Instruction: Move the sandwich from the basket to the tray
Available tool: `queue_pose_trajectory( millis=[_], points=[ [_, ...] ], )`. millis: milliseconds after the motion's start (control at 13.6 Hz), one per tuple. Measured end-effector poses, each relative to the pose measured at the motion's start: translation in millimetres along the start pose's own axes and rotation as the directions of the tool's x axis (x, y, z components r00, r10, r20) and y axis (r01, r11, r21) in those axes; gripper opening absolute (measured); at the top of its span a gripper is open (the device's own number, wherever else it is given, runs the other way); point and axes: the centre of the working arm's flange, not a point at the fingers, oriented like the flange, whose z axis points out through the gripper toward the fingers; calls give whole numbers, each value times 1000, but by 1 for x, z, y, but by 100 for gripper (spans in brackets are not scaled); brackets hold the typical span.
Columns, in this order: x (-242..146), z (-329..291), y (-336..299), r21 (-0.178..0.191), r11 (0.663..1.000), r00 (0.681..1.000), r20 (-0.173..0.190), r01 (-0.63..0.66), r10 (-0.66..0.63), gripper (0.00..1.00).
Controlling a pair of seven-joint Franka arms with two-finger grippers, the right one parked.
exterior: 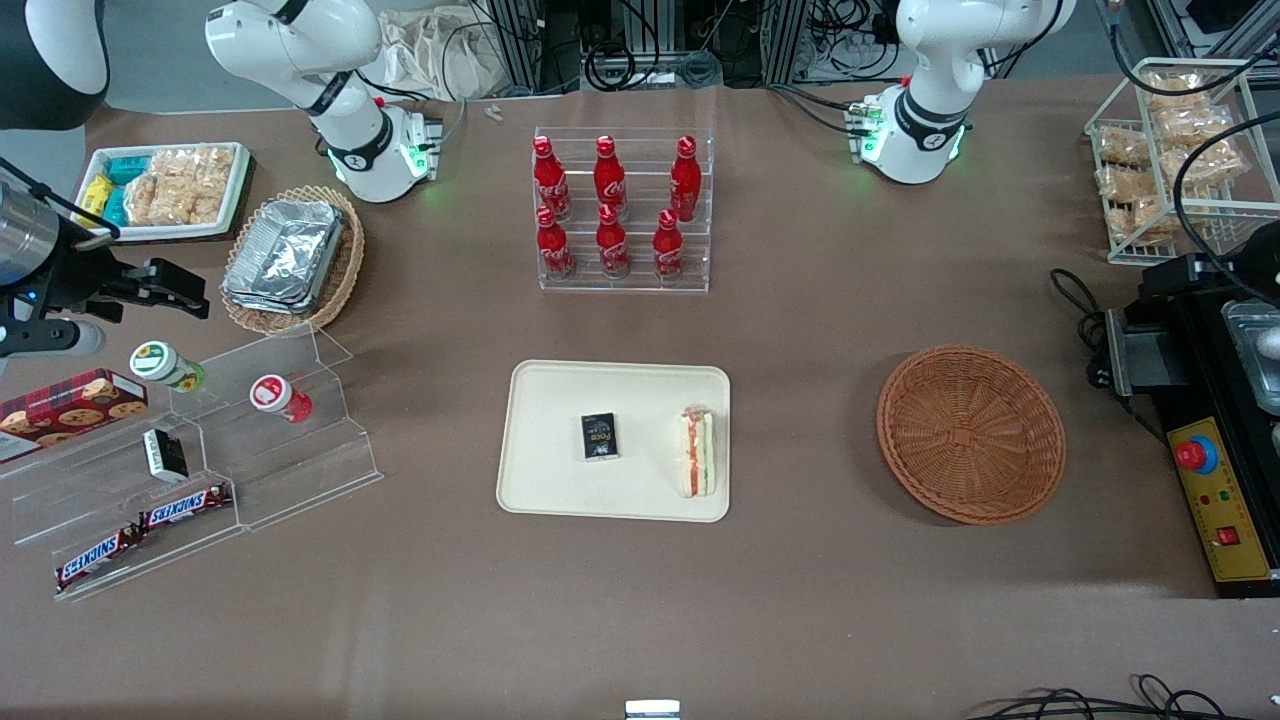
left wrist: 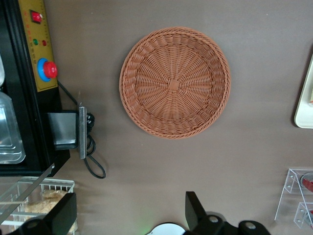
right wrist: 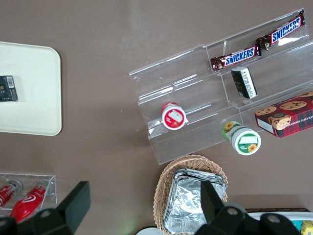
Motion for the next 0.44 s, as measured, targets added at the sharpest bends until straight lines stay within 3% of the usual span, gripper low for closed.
queue_pose_trajectory(
  millis=[440],
  points=[
    [5, 9, 3, 0, 1000, 1000, 7, 5, -5, 100]
  ],
)
